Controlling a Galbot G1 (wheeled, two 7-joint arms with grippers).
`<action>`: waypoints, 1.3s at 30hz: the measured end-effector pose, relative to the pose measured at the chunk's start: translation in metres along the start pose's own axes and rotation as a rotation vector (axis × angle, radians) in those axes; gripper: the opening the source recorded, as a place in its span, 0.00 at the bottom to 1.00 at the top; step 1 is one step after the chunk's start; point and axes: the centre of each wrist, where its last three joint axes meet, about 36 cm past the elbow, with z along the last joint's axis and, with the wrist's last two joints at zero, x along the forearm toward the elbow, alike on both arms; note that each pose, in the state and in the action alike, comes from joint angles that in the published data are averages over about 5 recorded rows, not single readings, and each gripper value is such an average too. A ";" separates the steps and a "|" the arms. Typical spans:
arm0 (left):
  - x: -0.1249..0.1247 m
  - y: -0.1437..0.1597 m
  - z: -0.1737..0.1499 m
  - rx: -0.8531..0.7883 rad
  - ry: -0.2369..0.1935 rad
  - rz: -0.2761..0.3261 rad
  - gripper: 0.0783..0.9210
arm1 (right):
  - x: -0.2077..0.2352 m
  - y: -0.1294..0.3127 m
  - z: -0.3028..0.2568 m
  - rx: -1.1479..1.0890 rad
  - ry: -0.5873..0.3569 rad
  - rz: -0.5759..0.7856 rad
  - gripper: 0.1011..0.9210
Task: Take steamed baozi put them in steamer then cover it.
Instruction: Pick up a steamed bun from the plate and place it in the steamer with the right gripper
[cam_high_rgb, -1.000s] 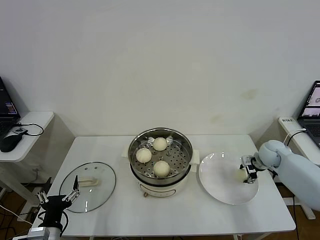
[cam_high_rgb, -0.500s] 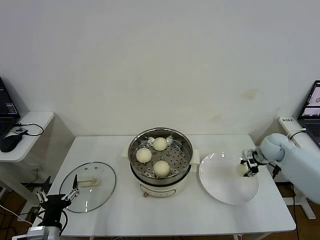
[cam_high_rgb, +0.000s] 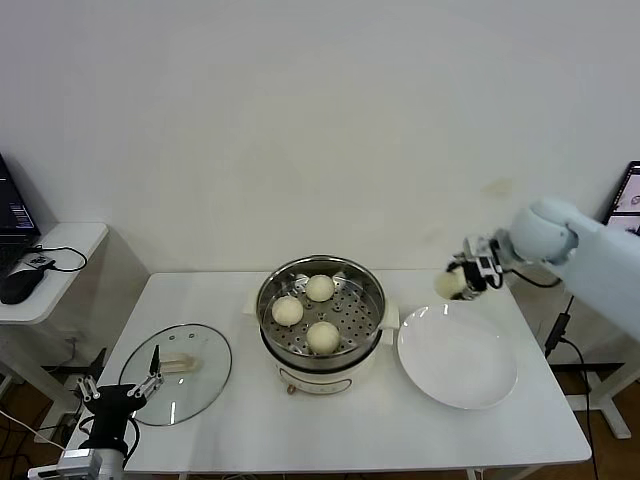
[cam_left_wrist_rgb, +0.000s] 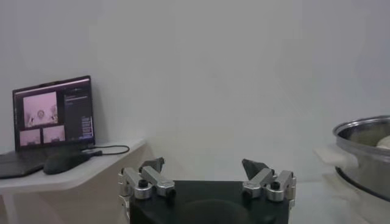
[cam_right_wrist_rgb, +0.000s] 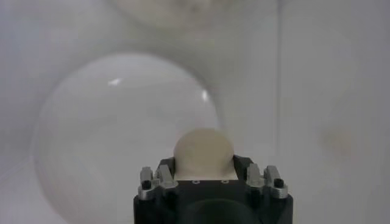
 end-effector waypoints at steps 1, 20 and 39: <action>0.000 0.000 0.000 0.000 -0.002 0.000 0.88 | 0.002 -0.003 -0.010 0.002 -0.013 0.000 0.62; 0.000 0.001 0.000 0.006 -0.010 -0.014 0.88 | -0.056 -0.011 -0.142 -0.059 -0.072 -0.101 0.61; -0.001 0.003 0.004 0.006 -0.007 -0.018 0.88 | -0.121 0.005 -0.154 -0.115 -0.003 -0.146 0.62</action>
